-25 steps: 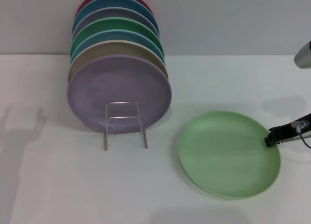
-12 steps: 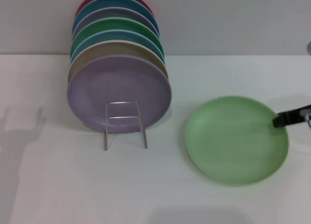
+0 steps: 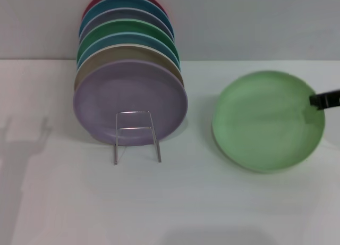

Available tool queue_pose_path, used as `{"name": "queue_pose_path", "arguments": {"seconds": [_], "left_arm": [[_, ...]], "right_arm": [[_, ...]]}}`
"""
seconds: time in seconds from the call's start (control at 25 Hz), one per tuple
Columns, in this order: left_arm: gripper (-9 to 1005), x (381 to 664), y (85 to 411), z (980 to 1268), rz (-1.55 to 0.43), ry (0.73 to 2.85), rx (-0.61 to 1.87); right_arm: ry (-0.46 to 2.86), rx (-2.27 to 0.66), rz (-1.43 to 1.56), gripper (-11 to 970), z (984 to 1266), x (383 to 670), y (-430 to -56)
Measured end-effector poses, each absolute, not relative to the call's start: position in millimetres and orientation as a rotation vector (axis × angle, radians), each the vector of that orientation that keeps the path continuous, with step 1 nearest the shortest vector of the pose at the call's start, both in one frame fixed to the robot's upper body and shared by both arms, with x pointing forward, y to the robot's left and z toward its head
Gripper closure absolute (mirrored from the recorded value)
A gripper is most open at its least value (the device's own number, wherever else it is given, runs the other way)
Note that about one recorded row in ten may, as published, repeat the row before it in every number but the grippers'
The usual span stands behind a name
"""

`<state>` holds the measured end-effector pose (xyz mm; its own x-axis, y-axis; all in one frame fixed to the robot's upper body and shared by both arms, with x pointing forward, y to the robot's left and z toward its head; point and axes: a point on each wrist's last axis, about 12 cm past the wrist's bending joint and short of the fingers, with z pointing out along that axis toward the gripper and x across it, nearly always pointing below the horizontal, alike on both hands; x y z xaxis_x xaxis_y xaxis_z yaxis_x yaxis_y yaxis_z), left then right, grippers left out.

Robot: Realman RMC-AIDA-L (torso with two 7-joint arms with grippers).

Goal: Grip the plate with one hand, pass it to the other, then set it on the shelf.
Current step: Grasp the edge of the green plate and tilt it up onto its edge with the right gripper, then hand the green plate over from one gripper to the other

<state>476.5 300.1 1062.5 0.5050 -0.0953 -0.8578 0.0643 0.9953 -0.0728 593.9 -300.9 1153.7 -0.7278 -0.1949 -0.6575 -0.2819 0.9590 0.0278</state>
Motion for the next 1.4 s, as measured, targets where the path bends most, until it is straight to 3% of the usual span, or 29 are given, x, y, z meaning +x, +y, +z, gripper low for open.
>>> {"name": "queue_pose_path", "arguments": {"seconds": [0.92,1.4], "left_arm": [[205,478,298,1063,-0.105,1.035,-0.026],[208,479,296,1063,-0.111,1.040,-0.023]], "right_arm": [[1.918,-0.449,-0.141,937,1160,593,-285],[1.714,-0.411,-0.216,937,1130,586,-271]]}}
